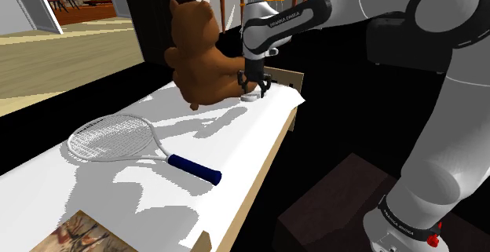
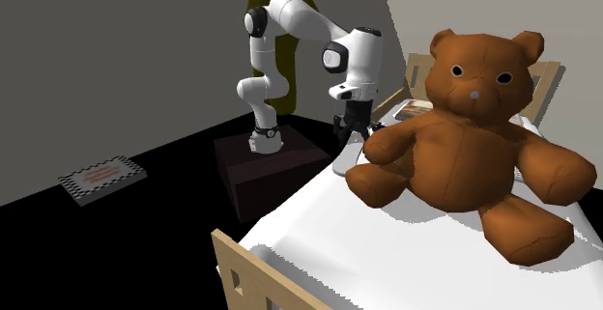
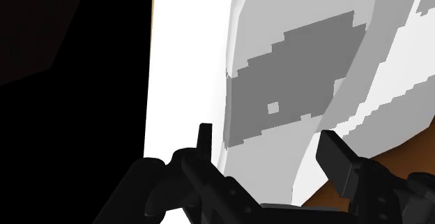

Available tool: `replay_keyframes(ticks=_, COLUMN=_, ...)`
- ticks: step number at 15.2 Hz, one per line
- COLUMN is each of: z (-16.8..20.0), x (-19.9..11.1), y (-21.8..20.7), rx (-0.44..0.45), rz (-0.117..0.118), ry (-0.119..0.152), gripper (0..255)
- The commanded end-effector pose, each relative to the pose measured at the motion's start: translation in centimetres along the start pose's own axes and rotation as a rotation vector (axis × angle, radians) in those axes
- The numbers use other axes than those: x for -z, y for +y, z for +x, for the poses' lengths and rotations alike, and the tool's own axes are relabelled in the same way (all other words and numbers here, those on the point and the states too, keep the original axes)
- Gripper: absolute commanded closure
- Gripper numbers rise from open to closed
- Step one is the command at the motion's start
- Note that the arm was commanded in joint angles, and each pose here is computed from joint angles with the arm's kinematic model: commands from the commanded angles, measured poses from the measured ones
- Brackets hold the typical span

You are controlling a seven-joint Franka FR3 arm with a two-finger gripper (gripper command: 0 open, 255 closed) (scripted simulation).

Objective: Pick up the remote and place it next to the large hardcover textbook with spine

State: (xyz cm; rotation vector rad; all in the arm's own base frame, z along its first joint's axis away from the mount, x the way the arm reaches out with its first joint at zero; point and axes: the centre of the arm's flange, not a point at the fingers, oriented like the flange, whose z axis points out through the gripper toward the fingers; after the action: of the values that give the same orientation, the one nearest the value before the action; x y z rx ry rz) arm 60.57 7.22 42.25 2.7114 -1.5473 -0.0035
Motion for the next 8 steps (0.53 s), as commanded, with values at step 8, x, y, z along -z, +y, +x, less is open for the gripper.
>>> replay_keyframes(ticks=8, z=-7.9, x=1.3, y=0.9, rx=0.000, rz=0.001, ry=0.000, gripper=255)
